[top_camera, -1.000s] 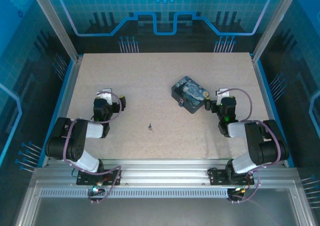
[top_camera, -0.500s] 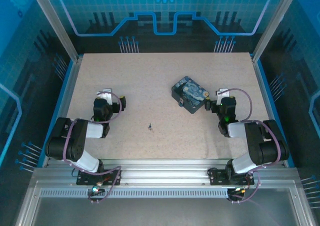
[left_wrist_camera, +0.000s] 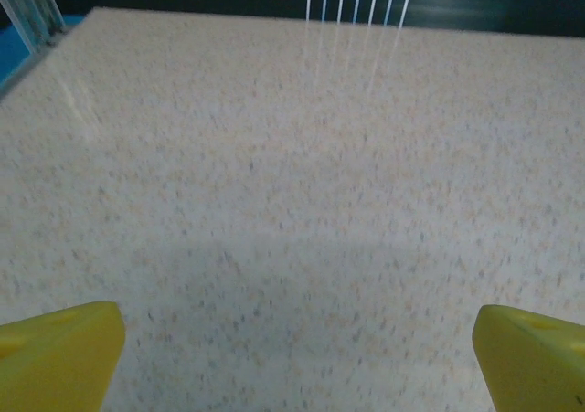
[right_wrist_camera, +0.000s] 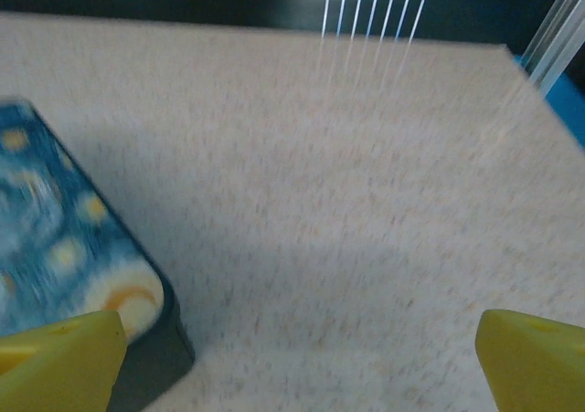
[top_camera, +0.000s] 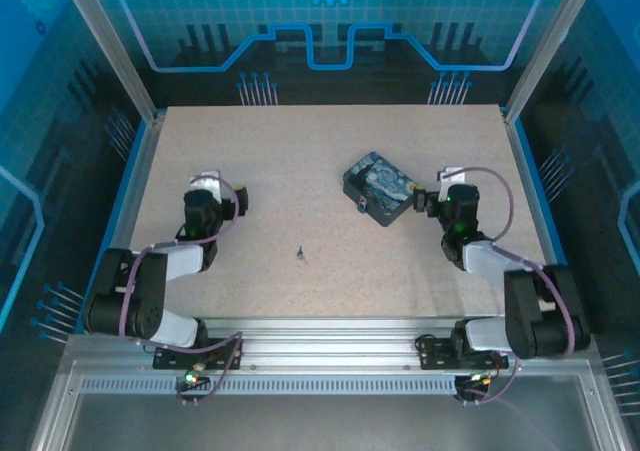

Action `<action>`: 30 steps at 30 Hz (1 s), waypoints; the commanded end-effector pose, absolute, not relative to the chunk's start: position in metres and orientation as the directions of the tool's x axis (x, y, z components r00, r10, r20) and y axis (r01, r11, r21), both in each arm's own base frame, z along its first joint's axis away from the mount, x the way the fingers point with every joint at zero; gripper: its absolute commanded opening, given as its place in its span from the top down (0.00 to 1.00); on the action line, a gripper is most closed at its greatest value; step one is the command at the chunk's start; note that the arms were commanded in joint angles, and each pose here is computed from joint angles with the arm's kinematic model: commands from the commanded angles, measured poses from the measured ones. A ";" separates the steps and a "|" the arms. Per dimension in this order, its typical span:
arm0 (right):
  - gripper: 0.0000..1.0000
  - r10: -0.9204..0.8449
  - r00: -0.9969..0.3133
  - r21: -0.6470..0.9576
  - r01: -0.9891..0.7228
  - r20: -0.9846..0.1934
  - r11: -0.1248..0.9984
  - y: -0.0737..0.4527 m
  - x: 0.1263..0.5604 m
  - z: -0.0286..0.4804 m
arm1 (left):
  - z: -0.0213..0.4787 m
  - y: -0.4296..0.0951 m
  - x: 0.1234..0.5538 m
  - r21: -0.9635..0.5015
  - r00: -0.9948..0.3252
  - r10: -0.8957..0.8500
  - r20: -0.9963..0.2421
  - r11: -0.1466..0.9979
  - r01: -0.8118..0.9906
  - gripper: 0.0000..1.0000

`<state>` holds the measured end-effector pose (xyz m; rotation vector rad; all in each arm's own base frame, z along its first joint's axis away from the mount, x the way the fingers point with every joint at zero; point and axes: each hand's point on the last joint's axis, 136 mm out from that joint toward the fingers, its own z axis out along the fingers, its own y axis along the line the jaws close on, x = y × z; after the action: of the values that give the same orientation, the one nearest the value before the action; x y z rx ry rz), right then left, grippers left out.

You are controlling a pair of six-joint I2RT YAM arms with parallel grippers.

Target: Unlock the padlock with the key

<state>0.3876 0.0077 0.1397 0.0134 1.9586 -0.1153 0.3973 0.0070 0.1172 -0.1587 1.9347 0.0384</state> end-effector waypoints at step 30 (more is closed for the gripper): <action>0.00 0.587 -0.596 0.601 0.207 -0.548 0.772 0.046 0.290 0.189 | 0.203 -0.265 0.481 -0.679 -0.816 -0.160 -0.556 0.654 0.334 0.07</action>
<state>0.3008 0.0401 0.2030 0.5581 2.1301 0.5875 0.4888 -0.2420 0.2219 0.0626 2.1779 -1.0564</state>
